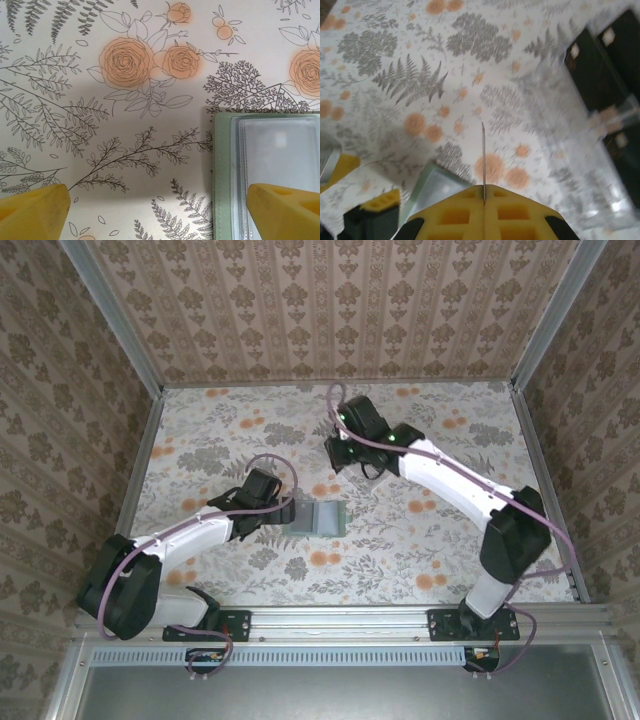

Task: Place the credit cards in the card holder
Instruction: Pick up the credit card from the storage box, then insert the credit card into the card slot.

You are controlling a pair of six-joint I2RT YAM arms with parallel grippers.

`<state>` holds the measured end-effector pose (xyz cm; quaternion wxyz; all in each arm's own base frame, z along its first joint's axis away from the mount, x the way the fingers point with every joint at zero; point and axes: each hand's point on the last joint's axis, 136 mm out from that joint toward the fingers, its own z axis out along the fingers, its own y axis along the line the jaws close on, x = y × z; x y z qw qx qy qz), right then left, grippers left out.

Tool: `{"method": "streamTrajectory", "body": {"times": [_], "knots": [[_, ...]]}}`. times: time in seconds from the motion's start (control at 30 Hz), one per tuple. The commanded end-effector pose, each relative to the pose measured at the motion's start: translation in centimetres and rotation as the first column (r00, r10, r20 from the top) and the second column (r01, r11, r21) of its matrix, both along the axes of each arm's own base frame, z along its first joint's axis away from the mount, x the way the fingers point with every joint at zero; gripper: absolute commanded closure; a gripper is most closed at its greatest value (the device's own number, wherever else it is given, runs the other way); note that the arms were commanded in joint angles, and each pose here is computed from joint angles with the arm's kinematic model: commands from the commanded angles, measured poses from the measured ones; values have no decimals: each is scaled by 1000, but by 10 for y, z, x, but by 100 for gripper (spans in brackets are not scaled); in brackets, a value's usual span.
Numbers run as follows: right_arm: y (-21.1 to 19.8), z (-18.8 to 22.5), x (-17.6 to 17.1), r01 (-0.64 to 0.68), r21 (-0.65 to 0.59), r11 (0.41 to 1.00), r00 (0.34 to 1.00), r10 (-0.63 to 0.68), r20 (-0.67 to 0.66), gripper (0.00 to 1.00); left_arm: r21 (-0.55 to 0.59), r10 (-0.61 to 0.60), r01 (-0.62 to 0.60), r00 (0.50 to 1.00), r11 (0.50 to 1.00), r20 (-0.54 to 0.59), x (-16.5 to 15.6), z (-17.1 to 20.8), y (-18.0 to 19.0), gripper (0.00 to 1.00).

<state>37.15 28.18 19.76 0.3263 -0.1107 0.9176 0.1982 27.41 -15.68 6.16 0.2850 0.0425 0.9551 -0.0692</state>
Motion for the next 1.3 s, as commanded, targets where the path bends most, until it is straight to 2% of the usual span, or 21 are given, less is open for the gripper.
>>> {"method": "streamTrajectory", "body": {"times": [0.0,0.17,0.27,0.73,1.27], "knots": [[18,0,-12,144,344,928,988,-116,-103,100,-2,-42,42,999,999,-28,-3,-3,-5,0],[16,-35,-38,260,486,834,964,-199,-175,100,1,-52,52,999,999,-4,-5,-1,-9,0],[23,-51,-49,271,524,807,960,-192,-202,100,-4,-62,62,998,998,-3,-5,-2,-13,0],[21,-86,-62,282,540,793,956,-183,-230,100,150,-123,124,992,981,-12,-3,-18,-27,0],[27,-126,-64,304,550,777,943,-166,-287,100,273,-45,66,995,960,-84,-12,-40,0,0]]}}
